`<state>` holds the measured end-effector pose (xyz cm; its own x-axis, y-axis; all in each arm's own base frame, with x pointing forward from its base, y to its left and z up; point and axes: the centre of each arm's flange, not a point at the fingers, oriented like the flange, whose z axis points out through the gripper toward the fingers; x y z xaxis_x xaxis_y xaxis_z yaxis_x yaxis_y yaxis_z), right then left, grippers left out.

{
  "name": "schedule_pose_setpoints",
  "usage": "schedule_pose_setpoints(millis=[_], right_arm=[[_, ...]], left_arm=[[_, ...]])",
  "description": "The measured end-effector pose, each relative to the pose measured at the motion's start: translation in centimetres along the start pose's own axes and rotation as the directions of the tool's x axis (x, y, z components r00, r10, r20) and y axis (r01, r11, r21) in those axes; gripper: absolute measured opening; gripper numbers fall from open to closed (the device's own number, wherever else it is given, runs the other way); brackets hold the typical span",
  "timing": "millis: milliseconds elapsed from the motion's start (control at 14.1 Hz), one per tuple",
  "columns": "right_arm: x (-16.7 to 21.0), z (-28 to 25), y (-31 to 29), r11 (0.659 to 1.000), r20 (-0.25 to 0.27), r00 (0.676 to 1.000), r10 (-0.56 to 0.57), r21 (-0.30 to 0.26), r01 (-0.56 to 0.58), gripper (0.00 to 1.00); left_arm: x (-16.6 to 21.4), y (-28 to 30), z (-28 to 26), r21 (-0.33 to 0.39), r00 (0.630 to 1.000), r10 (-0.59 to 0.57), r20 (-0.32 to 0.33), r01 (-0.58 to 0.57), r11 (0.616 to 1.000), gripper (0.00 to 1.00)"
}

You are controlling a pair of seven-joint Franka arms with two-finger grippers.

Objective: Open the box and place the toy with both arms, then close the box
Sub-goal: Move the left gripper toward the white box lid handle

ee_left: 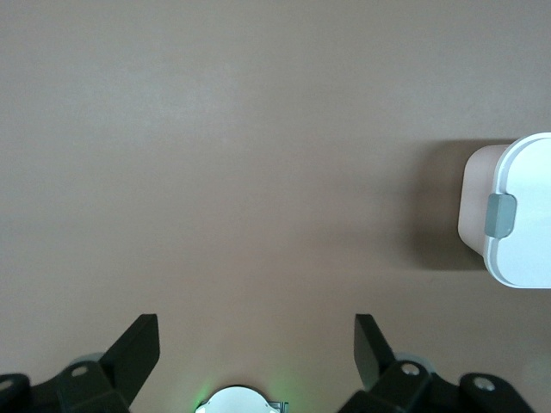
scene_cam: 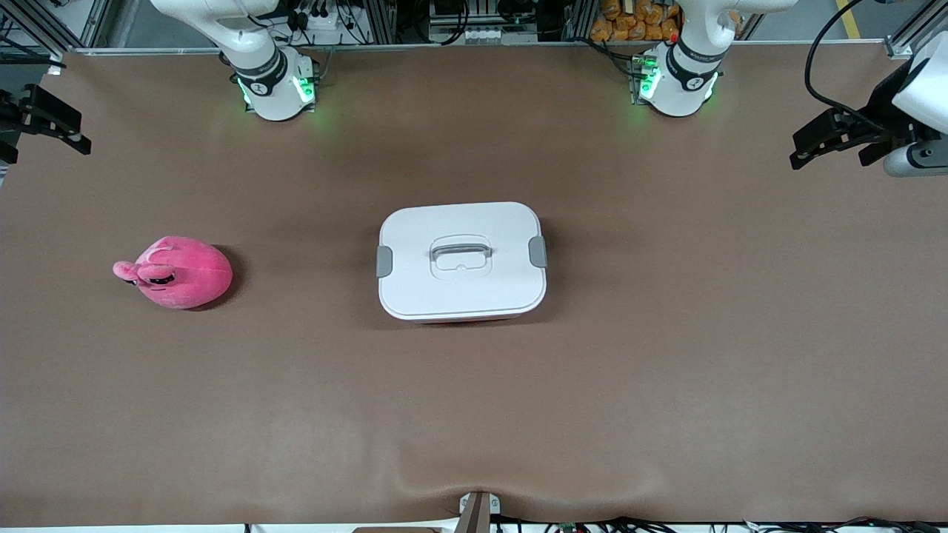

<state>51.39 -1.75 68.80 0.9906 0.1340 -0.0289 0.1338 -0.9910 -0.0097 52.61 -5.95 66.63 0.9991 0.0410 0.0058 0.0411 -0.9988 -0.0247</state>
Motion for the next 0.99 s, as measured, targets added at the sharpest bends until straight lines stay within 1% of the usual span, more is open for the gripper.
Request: schedule_pose_setpoints(millis=[355, 639, 852, 994], right_arm=[[0.0, 0.0, 0.0, 1.0, 0.0, 1.0, 0.0, 0.0, 0.0, 1.0], [0.1, 0.2, 0.1, 1.0, 0.004, 1.0, 0.001, 0.0, -0.001, 1.0], [0.3, 0.5, 0.1, 1.0, 0.009, 1.0, 0.001, 0.001, -0.001, 1.0], [0.3, 0.5, 0.1, 1.0, 0.01, 1.0, 0.001, 0.001, -0.001, 1.0]], left_arm=[[0.1, 0.0, 0.2, 0.001, 1.0, 0.0, 0.003, 0.0, 1.0, 1.0], [0.9, 0.1, 1.2, 0.003, 1.0, -0.001, 0.015, 0.001, 1.0, 1.0], [1.7, 0.3, 1.7, 0.003, 1.0, 0.0, 0.011, 0.0, 1.0, 1.0], [2.0, 0.4, 1.7, 0.0, 1.0, -0.001, -0.005, 0.001, 1.0, 1.0]])
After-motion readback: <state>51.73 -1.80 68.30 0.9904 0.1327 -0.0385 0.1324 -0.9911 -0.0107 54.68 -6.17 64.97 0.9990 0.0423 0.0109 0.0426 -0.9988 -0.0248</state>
